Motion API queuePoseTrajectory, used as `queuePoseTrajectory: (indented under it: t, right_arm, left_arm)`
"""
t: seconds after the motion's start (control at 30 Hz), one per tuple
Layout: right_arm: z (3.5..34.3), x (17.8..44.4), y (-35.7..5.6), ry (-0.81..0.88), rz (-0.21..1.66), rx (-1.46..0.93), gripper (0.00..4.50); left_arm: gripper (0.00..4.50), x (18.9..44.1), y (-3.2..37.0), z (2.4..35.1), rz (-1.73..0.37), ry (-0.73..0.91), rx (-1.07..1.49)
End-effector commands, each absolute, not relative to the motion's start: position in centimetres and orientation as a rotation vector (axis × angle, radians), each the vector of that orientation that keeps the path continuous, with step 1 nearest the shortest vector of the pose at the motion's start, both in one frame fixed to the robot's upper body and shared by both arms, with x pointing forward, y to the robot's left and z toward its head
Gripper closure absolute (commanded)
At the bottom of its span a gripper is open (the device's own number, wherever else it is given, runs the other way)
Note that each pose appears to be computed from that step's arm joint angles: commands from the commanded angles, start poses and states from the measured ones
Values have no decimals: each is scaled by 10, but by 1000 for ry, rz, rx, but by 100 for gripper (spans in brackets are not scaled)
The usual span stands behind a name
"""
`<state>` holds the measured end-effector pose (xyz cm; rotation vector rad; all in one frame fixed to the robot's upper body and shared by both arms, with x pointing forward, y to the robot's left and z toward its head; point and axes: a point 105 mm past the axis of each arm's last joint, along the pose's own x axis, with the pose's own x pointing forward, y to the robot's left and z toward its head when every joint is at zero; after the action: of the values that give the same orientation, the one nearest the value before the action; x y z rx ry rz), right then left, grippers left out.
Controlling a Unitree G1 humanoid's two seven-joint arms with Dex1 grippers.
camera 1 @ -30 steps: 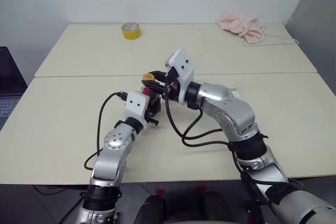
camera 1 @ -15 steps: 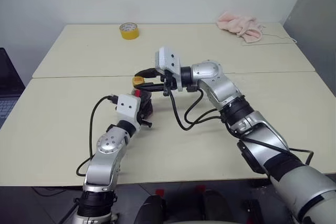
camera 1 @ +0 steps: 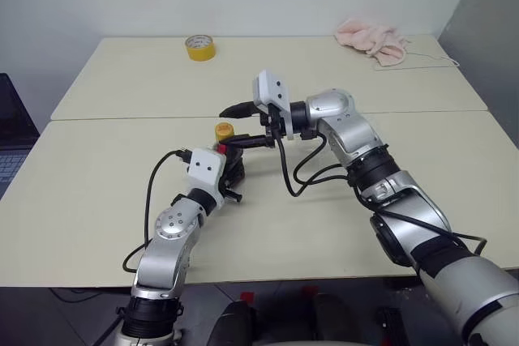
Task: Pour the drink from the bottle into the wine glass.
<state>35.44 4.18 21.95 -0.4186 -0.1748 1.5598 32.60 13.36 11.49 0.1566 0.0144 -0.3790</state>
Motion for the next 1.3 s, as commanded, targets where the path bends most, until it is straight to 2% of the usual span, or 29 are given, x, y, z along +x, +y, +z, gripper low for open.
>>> queuePoseTrajectory:
  t: [0.03,0.2,0.33,0.6,1.17,1.3]
  right_arm:
    - [239,348,38,-238,1511,-345,52]
    - [239,336,25,-207,1412,-252,52]
    - [240,315,22,-169,1253,-107,52]
    - [236,309,41,-124,1049,-41,52]
    - [235,318,49,-125,1003,-80,52]
    - [234,318,49,-125,1007,-88,143]
  left_arm:
    - [371,323,128,141,-391,-87,160]
    - [371,323,129,142,-376,-93,153]
    - [371,324,131,143,-348,-101,151]
    - [371,327,131,142,-335,-102,148]
    - [371,329,128,139,-341,-99,144]
    - [371,329,128,139,-341,-99,147]
